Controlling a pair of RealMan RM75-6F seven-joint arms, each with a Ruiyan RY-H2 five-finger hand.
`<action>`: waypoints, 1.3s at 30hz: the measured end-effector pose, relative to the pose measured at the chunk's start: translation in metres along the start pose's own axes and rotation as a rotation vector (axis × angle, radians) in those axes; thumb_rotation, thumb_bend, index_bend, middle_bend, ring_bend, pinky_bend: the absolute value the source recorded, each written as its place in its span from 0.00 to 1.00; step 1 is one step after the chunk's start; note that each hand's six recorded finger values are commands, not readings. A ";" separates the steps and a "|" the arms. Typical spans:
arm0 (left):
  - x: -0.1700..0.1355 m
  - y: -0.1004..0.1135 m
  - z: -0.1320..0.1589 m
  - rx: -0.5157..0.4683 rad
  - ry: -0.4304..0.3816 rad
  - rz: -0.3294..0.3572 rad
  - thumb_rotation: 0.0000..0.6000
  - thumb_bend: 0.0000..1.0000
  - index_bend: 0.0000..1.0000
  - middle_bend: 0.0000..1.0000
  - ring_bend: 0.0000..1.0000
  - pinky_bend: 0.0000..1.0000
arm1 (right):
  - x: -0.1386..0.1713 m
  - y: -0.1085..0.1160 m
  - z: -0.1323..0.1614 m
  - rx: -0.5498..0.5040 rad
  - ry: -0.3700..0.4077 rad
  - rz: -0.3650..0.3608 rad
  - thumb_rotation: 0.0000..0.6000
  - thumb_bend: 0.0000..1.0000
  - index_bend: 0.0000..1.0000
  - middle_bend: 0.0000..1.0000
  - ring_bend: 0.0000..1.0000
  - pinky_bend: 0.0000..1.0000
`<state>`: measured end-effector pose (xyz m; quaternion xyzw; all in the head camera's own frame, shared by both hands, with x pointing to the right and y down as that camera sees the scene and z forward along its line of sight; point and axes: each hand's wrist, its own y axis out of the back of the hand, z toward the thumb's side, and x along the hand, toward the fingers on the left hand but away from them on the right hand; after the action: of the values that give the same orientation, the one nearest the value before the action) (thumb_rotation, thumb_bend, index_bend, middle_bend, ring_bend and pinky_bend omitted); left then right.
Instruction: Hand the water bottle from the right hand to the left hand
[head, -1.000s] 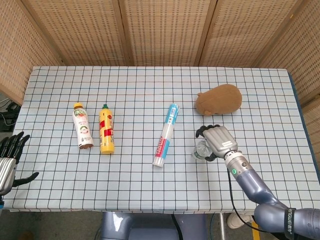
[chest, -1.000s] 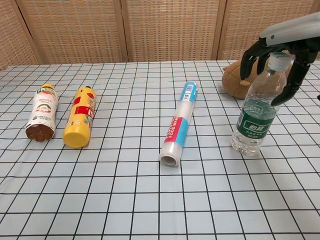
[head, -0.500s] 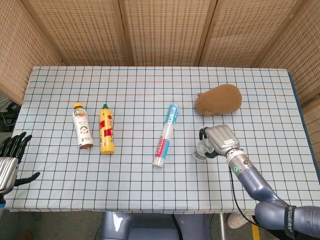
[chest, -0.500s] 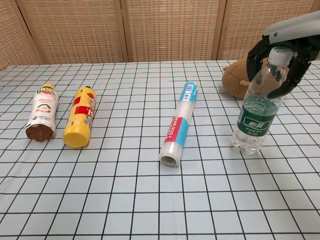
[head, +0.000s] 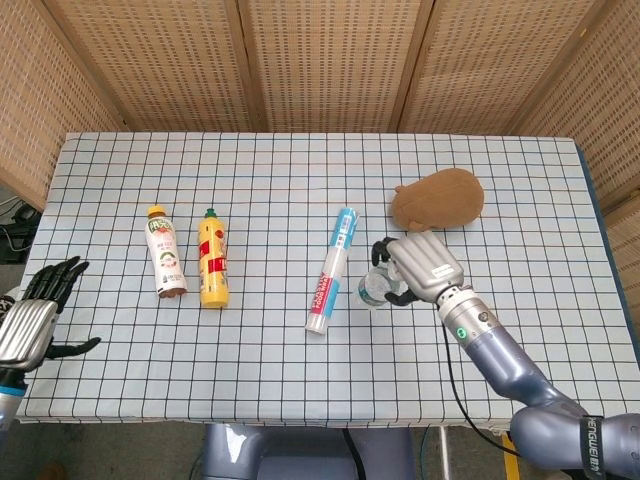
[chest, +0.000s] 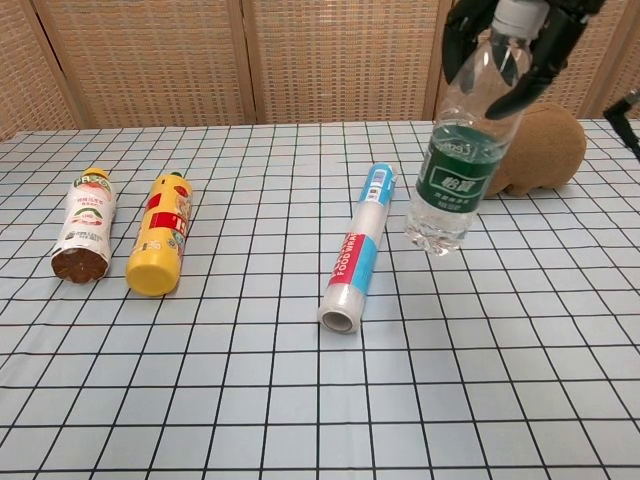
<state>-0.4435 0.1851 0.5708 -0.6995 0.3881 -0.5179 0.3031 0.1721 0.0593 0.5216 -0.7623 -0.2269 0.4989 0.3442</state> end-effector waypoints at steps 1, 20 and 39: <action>0.006 0.000 0.005 -0.020 -0.025 -0.012 1.00 0.00 0.00 0.00 0.00 0.00 | -0.002 0.003 0.004 0.003 0.005 -0.002 1.00 0.63 0.59 0.54 0.55 0.70; 0.135 -0.040 0.144 -0.406 -0.413 -0.253 1.00 0.00 0.00 0.00 0.00 0.00 | -0.050 0.033 0.104 0.025 0.045 -0.020 1.00 0.63 0.59 0.54 0.55 0.70; 0.176 -0.084 0.241 -0.753 -0.468 -0.390 1.00 0.00 0.00 0.00 0.00 0.00 | -0.070 0.033 0.133 -0.022 0.035 -0.023 1.00 0.64 0.60 0.55 0.56 0.70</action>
<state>-0.1647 0.0829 0.6588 -0.9181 0.3313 -0.2173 0.0054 0.0225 0.0285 0.5041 -0.7720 -0.2352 0.4789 0.3454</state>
